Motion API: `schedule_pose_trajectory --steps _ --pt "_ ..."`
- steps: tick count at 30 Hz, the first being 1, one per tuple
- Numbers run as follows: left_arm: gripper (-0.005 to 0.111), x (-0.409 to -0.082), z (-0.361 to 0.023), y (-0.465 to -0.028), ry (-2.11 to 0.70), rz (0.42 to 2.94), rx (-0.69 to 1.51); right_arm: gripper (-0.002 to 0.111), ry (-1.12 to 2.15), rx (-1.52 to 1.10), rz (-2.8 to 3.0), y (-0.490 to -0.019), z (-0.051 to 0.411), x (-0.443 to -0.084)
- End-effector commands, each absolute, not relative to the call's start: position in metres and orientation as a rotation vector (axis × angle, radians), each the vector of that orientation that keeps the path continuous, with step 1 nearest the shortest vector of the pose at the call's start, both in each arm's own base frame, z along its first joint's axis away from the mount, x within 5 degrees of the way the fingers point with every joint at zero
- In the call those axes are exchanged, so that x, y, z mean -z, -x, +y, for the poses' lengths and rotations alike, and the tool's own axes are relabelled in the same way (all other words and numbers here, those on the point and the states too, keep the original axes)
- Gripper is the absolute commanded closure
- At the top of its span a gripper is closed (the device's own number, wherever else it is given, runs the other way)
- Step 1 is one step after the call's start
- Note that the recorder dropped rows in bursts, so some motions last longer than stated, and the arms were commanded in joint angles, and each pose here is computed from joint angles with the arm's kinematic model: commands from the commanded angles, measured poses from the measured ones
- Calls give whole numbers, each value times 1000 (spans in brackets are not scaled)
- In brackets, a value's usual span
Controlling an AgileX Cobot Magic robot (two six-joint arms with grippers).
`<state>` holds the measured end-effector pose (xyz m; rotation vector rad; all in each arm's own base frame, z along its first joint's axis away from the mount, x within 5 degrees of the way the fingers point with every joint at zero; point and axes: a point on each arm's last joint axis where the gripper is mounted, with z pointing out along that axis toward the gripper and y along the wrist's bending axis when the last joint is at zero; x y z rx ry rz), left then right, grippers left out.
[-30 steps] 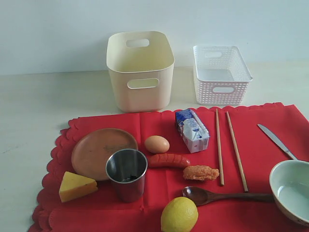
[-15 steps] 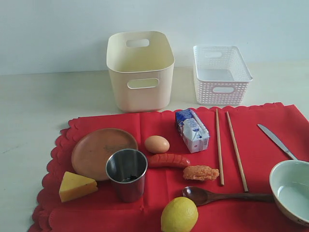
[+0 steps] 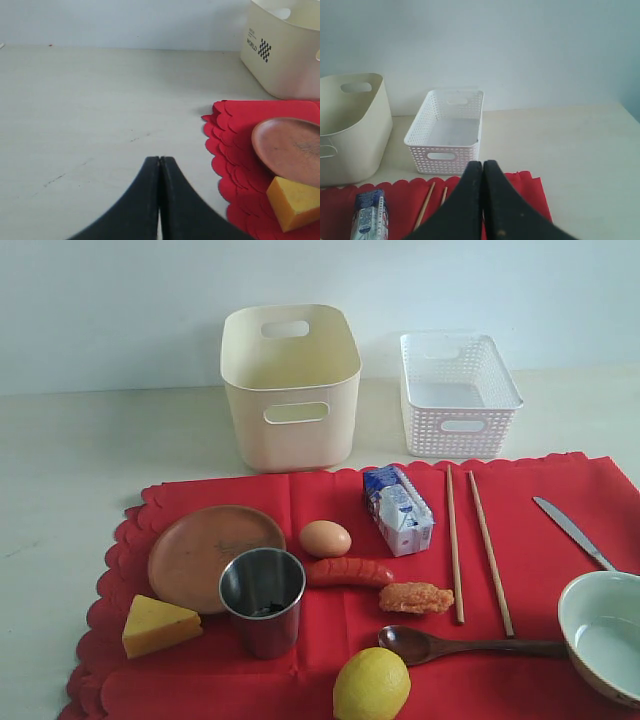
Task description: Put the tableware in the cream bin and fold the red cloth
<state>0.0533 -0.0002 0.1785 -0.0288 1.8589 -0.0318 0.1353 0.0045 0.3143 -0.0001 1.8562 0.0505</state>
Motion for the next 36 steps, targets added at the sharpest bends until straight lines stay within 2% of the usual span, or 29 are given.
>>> schedule_pose_trajectory --steps 1,12,18,27,30,36 --pt "107 -182 -1 -53 28 1835 43 108 -18 -65 1839 -137 4 -317" --pt "107 -182 -1 -53 28 1835 43 108 -17 -67 1886 -135 5 -313" --pt "107 -182 -1 -53 28 1835 43 108 -126 -183 1944 -135 7 -308" --pt "107 -182 -1 -53 28 1835 43 106 230 -468 2232 -182 40 -286" --pt "107 -182 -1 -53 28 1835 43 93 331 -532 2277 -204 46 -285" --pt "107 -182 -1 -53 28 1835 43 48 489 -563 2362 -249 62 -274"
